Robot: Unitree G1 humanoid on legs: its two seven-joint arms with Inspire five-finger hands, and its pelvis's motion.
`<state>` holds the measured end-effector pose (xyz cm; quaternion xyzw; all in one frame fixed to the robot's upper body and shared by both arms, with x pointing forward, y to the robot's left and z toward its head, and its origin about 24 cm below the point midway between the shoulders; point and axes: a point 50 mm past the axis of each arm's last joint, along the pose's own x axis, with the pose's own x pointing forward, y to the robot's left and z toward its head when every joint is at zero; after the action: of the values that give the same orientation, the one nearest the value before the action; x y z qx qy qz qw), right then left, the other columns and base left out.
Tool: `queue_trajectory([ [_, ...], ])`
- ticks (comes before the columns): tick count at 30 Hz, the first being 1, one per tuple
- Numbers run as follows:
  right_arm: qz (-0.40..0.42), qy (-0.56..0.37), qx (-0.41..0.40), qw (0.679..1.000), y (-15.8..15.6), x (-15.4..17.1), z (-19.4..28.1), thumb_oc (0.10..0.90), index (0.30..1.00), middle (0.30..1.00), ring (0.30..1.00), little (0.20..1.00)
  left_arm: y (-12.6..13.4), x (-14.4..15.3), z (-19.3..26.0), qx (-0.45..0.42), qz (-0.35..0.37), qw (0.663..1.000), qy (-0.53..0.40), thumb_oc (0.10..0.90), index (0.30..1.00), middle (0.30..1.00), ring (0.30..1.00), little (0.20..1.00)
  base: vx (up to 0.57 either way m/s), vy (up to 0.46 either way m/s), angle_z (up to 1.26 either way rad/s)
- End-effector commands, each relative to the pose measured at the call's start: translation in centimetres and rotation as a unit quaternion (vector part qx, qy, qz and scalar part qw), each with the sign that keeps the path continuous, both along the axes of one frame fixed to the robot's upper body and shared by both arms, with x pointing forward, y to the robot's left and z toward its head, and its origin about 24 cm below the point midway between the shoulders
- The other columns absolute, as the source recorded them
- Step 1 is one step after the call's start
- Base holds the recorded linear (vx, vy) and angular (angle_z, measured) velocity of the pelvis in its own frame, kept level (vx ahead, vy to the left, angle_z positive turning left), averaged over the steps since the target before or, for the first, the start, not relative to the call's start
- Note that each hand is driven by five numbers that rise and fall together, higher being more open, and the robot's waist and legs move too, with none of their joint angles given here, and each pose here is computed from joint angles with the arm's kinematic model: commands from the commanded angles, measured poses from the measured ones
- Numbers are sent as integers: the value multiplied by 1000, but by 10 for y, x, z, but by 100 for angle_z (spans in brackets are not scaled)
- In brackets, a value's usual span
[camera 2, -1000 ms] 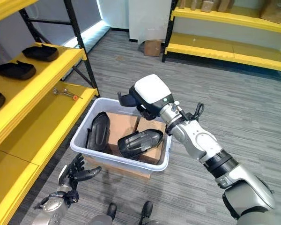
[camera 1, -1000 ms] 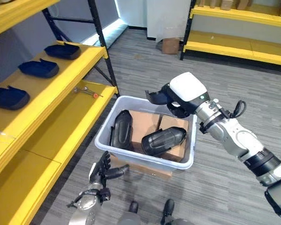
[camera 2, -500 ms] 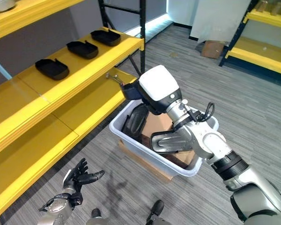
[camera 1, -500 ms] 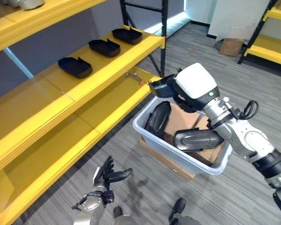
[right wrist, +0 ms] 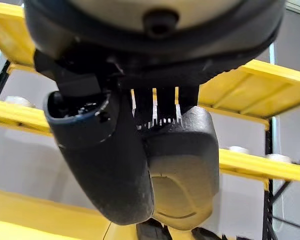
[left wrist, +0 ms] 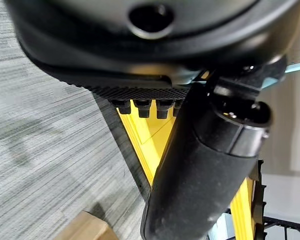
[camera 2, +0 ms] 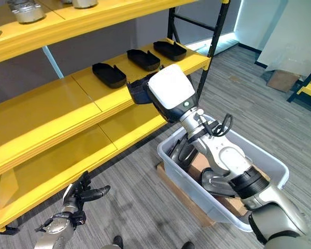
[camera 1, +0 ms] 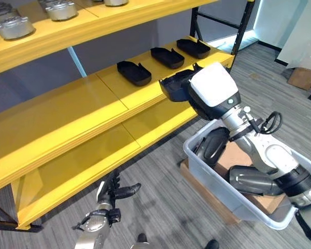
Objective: Move parts from the plastic box to the shelf.
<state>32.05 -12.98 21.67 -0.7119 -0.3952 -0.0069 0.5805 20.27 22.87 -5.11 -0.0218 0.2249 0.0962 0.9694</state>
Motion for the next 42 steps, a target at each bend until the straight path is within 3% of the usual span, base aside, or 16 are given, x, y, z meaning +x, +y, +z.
queue_trajectory([
  [1,13,-192,35,981,12,-4,85,400,300,300,300,300,-1,25,39,39,-30,993,-109,900,1000,1000,1000,1000,82,204,6],
  [19,3,-205,12,979,17,-1,88,400,300,300,300,300,-4,35,47,58,-49,989,-123,900,1000,1000,1000,1000,103,174,46],
  [42,52,-130,30,990,20,-5,59,400,300,300,300,300,-15,22,32,36,-60,993,-92,900,1000,1000,1000,1000,140,-123,43],
])
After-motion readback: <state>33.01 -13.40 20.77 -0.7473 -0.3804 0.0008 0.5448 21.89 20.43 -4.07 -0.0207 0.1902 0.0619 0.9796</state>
